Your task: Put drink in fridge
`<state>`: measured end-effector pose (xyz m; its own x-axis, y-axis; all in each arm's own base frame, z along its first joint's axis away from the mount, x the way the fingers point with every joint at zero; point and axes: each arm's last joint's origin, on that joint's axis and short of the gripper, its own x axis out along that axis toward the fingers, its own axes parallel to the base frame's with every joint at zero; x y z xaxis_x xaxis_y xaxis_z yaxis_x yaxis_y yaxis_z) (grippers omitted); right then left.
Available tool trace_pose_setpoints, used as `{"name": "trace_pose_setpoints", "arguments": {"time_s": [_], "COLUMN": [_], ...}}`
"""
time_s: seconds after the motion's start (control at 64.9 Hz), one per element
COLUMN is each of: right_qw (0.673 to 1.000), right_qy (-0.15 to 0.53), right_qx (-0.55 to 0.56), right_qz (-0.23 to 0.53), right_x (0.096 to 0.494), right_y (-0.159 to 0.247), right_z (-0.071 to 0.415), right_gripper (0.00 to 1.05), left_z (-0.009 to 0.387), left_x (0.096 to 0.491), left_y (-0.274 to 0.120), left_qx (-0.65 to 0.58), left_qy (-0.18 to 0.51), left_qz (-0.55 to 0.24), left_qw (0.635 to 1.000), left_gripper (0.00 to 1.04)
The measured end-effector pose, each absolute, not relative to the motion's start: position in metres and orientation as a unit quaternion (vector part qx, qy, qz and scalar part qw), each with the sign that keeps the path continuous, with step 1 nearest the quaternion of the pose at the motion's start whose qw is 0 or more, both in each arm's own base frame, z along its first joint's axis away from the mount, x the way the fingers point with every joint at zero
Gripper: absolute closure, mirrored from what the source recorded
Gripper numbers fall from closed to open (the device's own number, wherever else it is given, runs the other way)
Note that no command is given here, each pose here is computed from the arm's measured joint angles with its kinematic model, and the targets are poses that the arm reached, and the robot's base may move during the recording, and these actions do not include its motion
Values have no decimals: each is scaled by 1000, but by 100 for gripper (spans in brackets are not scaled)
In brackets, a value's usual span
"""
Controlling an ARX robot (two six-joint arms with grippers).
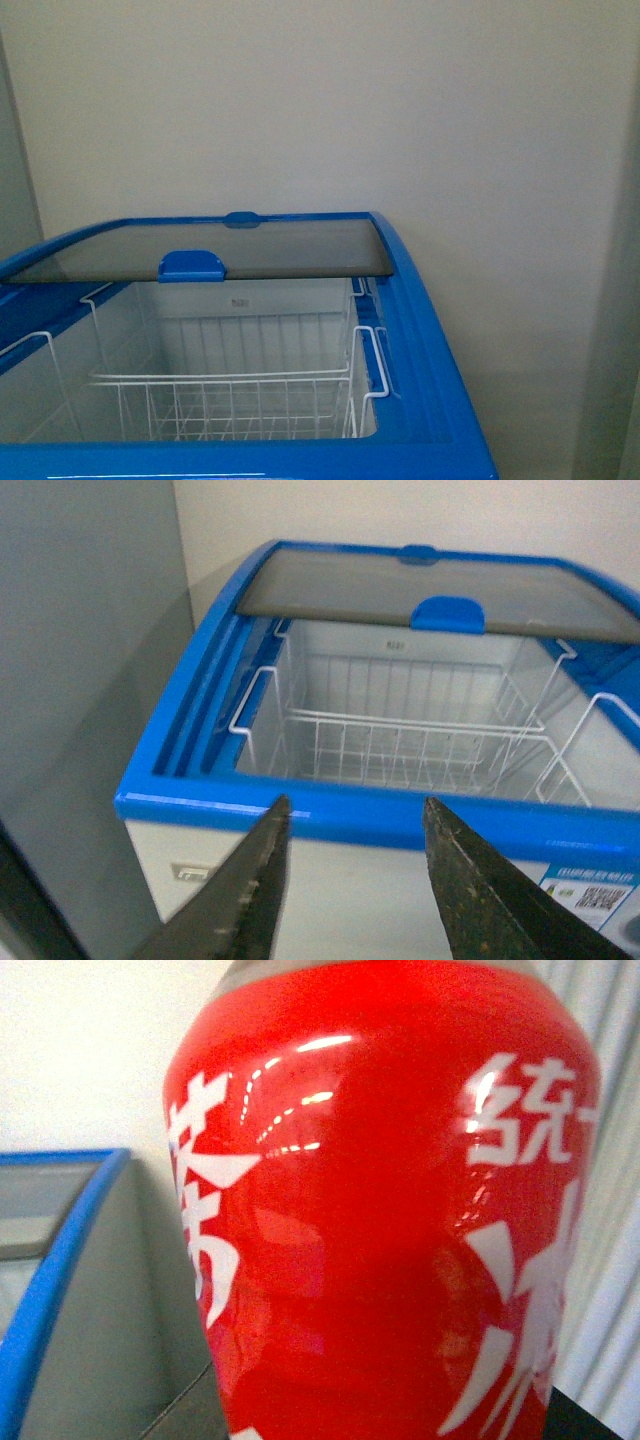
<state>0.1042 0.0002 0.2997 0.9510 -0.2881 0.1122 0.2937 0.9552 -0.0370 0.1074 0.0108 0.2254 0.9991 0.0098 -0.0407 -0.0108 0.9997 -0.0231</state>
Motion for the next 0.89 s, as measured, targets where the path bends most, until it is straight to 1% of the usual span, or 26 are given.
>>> {"name": "trace_pose_setpoints", "arguments": {"time_s": [0.015,0.046,0.062,0.123,0.139,0.154,0.185,0.231,0.262,0.4,0.493,0.539,0.585,0.631,0.647,0.708,0.754,0.801,0.831,0.893], "right_qw": [992,995,995,996,995,994,992,990,989,979,957,945,917,901,887,863,830,807,797,789], "right_qy": [-32,-4,23,70,90,100,119,130,130,100,92,93,98,104,106,114,125,127,125,120], "right_qx": [-31,-36,-40,-41,-40,-40,-38,-38,-45,-121,-198,-232,-297,-333,-363,-410,-465,-499,-511,-520], "right_qz": [-121,-96,-84,-37,-21,-21,9,29,51,129,192,211,246,258,265,273,280,289,297,305], "right_x": [104,104,104,103,103,103,103,107,114,143,169,180,201,215,224,243,271,297,312,326], "right_y": [-1,-2,-4,-6,-8,-9,-11,-13,-14,-11,-3,1,11,16,20,27,38,52,64,77], "right_z": [302,304,305,307,306,306,304,302,304,323,331,333,336,336,335,332,328,325,325,324], "right_gripper": [68,68,68,68,68,68,68,68,68,68,68,68,68,68,68,68,68,68,68,68], "left_z": [222,219,218,217,217,216,214,211,207,198,194,193,190,189,188,186,184,182,181,179], "left_x": [105,103,101,99,98,98,98,98,98,98,98,98,98,98,98,98,98,98,98,98], "left_y": [9,7,5,2,1,1,0,1,1,0,0,0,0,0,0,0,0,0,0,0], "left_qx": [-10,-9,-8,-7,-5,-5,-5,-5,-6,-4,-4,-4,-4,-4,-4,-4,-4,-4,-4,-4], "left_qy": [20,17,13,3,0,-1,-1,0,2,4,3,3,3,2,3,3,4,3,3,4], "left_qz": [16,18,17,3,-2,-4,-3,3,3,0,1,1,1,1,1,1,1,1,1,1], "left_qw": [1000,1000,1000,1000,1000,1000,1000,1000,1000,1000,1000,1000,1000,1000,1000,1000,1000,1000,1000,1000], "left_gripper": [67,71,74,81,85,86,92,97,103,102,102,102,102,102,102,102,102,102,102,102]}}
